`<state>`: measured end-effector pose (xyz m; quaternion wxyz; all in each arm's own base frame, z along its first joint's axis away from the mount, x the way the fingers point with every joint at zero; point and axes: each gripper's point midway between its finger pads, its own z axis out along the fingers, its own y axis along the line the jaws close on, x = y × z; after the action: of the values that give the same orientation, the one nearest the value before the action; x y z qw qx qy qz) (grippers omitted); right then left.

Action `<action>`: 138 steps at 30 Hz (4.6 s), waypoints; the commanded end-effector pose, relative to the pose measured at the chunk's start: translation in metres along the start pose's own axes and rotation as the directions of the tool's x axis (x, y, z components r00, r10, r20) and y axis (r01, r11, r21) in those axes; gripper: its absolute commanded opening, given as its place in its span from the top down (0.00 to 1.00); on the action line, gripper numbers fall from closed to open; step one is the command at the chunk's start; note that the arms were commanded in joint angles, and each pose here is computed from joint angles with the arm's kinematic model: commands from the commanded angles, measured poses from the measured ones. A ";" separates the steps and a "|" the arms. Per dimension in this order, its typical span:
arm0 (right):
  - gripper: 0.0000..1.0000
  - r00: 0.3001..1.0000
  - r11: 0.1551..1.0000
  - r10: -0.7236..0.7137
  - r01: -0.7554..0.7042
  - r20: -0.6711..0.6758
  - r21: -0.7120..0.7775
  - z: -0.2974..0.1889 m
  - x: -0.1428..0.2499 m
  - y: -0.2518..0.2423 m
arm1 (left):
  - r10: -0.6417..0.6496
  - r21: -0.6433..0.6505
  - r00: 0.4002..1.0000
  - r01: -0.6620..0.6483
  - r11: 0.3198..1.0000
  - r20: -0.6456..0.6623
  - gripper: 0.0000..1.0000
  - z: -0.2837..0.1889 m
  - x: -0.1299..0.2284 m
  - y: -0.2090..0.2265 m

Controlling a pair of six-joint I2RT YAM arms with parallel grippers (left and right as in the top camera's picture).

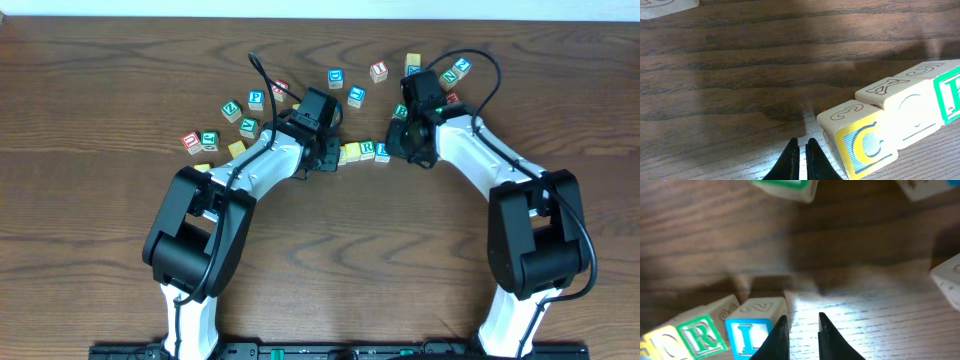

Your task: Spell out CORL

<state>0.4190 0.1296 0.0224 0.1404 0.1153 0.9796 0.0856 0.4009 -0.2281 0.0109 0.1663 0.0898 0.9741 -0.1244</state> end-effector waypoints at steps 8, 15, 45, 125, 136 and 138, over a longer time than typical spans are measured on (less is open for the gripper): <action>0.85 1.000 1.000 0.006 -0.006 0.026 -0.005 0.000 -0.002 0.003 | 0.014 -0.013 1.000 -0.013 1.000 0.004 0.93 0.001 -0.004 0.002; 0.83 0.999 0.999 -0.019 0.020 0.047 -0.024 0.000 -0.005 0.011 | 0.013 -0.015 1.000 -0.013 1.000 -0.003 0.92 0.001 -0.002 0.003; 0.76 0.987 0.991 -0.089 0.101 0.130 -0.089 -0.037 -0.027 0.015 | -0.047 -0.028 0.995 0.049 0.998 0.086 0.92 -0.024 -0.036 0.033; 0.75 0.953 0.972 -0.086 0.144 0.291 -0.184 -0.033 -0.056 0.065 | -0.474 -0.075 0.839 0.509 0.858 0.266 0.93 -0.079 -0.081 0.091; 0.76 0.954 0.962 -0.095 0.161 0.285 -0.219 -0.026 -0.063 0.079 | -0.481 -0.131 0.856 0.507 0.852 0.188 0.92 -0.076 -0.057 0.092; 0.76 0.952 0.961 -0.101 0.168 0.287 -0.218 -0.028 -0.067 0.081 | -0.481 -0.133 0.857 0.507 0.852 0.186 0.92 -0.076 -0.056 0.092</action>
<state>0.4799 0.1767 0.0704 0.2834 0.0483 0.9434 0.1655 0.4464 -0.1269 0.0693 0.1977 -0.1854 0.9596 -0.0757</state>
